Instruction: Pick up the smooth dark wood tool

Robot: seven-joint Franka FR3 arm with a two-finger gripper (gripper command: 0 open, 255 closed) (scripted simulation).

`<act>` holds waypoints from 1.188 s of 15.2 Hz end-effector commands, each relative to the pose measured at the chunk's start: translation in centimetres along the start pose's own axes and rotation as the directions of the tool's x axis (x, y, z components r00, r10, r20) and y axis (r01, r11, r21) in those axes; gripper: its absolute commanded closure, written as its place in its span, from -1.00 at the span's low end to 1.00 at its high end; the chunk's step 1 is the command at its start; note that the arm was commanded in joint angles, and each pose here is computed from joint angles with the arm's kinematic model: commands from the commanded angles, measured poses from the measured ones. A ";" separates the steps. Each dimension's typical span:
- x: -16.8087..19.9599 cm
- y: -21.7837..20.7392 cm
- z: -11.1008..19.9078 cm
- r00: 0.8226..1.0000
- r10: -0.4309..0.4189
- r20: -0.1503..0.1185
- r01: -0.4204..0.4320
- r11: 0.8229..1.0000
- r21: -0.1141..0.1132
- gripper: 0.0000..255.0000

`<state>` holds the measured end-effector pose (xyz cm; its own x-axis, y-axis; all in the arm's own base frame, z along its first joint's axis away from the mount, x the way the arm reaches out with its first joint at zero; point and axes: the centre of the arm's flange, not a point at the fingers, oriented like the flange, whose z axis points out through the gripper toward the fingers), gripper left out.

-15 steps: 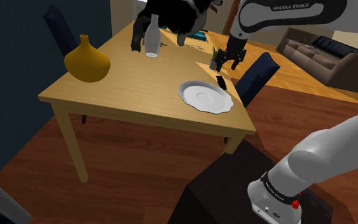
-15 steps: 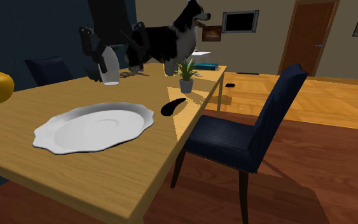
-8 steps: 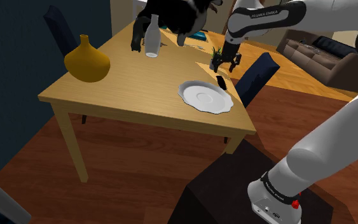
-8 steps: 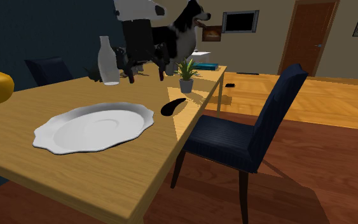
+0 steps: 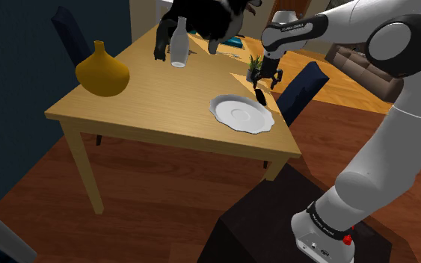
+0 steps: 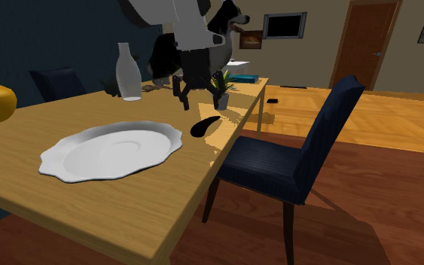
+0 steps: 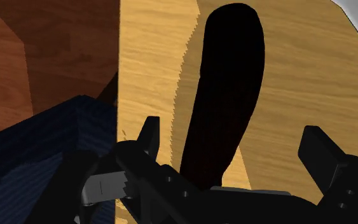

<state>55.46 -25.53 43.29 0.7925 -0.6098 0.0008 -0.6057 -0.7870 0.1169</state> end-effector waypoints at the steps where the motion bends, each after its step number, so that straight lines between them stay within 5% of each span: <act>1: 1.1 0.3 1.5 1.000 0.024 0.007 -0.024 1.000 -0.003 -1.00; 9: 1.1 -0.1 5.0 1.000 0.024 0.007 -0.024 1.000 -0.003 -1.00; 10: 1.1 -0.1 4.9 1.000 0.024 0.007 -0.024 1.000 -0.003 1.00; 18: 1.2 -0.2 5.0 1.000 0.024 0.007 -0.024 1.000 -0.003 1.00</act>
<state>56.16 -26.47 38.49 0.7781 -0.6281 -0.0021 -0.6235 -0.7728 0.1188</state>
